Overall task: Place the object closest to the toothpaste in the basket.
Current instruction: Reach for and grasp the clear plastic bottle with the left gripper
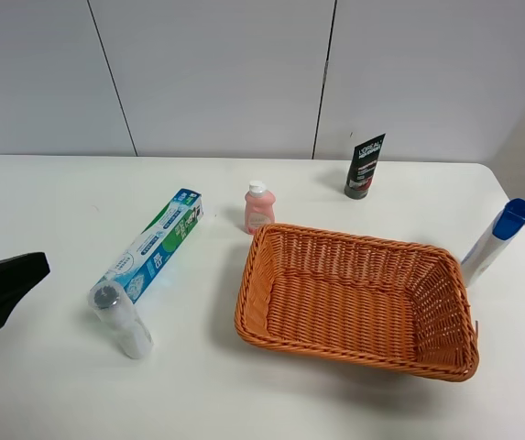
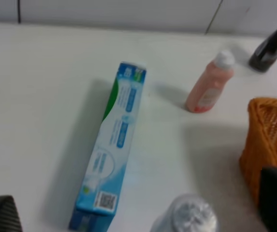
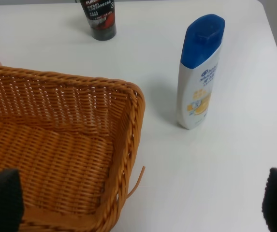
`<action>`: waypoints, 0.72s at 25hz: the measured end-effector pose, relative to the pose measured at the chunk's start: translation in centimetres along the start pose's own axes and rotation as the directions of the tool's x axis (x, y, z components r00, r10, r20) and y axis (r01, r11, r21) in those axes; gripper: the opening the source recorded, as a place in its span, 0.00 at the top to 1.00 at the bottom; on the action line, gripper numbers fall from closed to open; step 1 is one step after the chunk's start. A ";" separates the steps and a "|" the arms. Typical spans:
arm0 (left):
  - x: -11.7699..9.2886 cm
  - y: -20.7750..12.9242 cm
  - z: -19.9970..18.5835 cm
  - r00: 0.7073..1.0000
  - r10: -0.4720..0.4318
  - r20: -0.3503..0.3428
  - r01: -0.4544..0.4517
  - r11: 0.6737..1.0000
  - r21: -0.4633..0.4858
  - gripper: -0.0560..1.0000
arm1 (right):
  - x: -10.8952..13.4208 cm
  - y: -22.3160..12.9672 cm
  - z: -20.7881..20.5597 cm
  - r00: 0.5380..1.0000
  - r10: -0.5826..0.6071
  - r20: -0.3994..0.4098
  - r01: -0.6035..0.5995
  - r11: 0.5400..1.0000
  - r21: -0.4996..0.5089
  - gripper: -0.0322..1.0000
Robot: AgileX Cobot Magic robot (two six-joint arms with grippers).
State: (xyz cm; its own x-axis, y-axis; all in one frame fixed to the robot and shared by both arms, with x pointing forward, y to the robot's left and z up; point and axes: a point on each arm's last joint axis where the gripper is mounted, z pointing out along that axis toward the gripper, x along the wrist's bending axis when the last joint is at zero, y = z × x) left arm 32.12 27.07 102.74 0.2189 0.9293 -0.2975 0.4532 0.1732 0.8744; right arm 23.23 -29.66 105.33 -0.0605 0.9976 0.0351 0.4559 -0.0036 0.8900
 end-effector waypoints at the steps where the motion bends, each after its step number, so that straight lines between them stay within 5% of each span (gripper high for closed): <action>1: 0.0 -0.1 0.1 1.000 -0.009 0.006 0.009 1.000 -0.008 0.01 | 0.0 0.0 0.0 1.000 0.000 0.000 0.000 1.000 0.000 0.01; 7: 0.6 -1.0 1.8 0.994 -0.103 -0.041 0.105 0.993 0.060 0.01 | 0.0 0.0 0.0 1.000 0.000 0.000 0.000 1.000 0.000 0.01; 18: 1.7 -2.4 6.9 0.987 -0.033 -0.155 0.077 0.956 0.282 0.01 | 0.0 0.0 0.0 1.000 0.000 0.000 0.000 1.000 0.000 0.01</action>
State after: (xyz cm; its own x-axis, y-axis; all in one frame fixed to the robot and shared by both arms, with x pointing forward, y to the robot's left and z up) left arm 37.36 26.01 97.44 0.0672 0.9623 -0.2636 0.6940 0.1447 0.7053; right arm 23.23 -29.66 105.33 -0.0605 0.9976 0.0351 0.4559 -0.0036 0.8900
